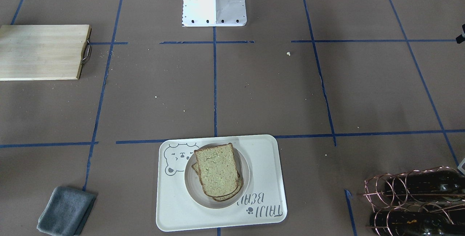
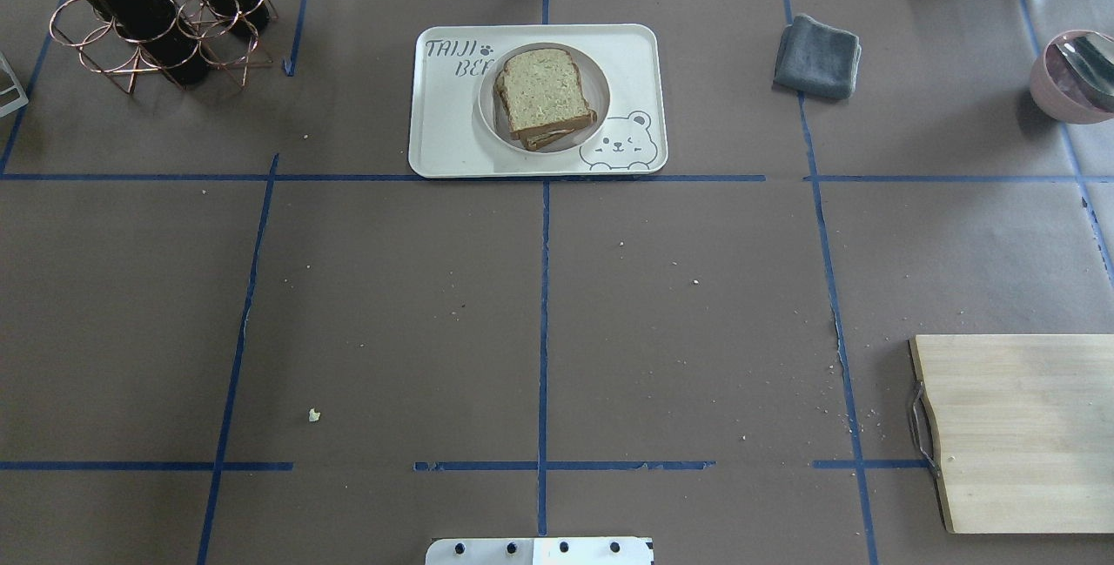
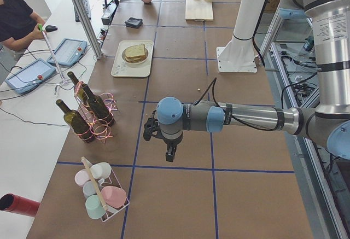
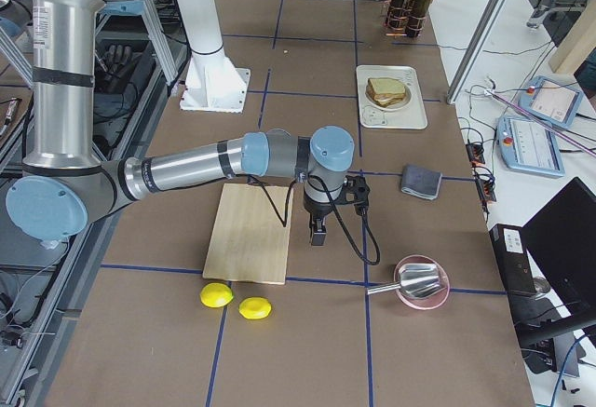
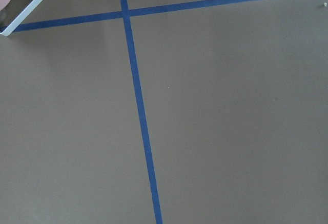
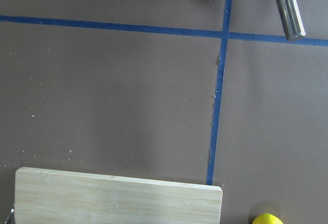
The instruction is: Make sandwich and place on tray
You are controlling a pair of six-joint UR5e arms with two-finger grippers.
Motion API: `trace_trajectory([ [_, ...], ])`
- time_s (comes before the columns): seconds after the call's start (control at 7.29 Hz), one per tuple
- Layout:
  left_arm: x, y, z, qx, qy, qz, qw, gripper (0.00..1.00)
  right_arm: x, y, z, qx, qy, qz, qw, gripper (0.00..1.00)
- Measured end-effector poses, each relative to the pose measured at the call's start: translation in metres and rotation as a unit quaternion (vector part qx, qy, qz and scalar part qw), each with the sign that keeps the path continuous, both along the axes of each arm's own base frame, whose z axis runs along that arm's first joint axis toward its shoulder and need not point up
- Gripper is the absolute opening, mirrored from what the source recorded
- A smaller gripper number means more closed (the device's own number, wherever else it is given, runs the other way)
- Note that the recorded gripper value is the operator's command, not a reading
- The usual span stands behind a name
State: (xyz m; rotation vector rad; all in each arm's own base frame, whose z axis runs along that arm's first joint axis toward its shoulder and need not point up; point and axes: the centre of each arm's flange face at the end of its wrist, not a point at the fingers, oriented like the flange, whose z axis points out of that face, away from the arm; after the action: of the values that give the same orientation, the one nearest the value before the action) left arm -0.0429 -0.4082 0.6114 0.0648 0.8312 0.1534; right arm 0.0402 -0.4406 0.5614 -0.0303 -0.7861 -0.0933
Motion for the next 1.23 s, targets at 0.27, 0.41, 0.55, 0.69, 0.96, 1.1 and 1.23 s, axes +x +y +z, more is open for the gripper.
trace_trajectory([
  [0.27, -0.008, -0.007, -0.004, 0.009, -0.025, -0.007, 0.9996, 1.00, -0.001, -0.001, 0.001, 0.004, 0.001, -0.002, 1.0000, 1.00],
  [0.41, -0.011, -0.008, -0.004, 0.006, -0.030, -0.010, 0.9995, 1.00, -0.002, -0.001, 0.002, 0.003, 0.001, -0.003, 1.0000, 1.00],
  [0.55, -0.016, -0.008, -0.003, -0.001, -0.031, -0.015, 0.9994, 1.00, -0.003, -0.001, 0.002, 0.001, 0.001, -0.003, 1.0000, 1.00],
  [0.69, -0.021, -0.007, -0.003, -0.005, -0.032, -0.020, 0.9993, 1.00, -0.004, -0.001, 0.003, 0.001, 0.001, -0.004, 1.0000, 1.00],
  [0.96, -0.023, -0.011, -0.006, 0.002, -0.032, -0.017, 0.9993, 1.00, -0.004, -0.001, 0.003, 0.001, 0.001, -0.004, 1.0000, 1.00],
  [1.1, -0.024, -0.012, -0.006, 0.012, -0.033, -0.007, 0.9993, 1.00, -0.004, -0.001, 0.003, 0.001, 0.001, -0.004, 1.0000, 1.00],
  [1.23, -0.024, -0.013, -0.005, 0.015, -0.034, -0.001, 0.9993, 1.00, -0.004, -0.001, 0.003, 0.000, 0.001, -0.004, 1.0000, 1.00],
])
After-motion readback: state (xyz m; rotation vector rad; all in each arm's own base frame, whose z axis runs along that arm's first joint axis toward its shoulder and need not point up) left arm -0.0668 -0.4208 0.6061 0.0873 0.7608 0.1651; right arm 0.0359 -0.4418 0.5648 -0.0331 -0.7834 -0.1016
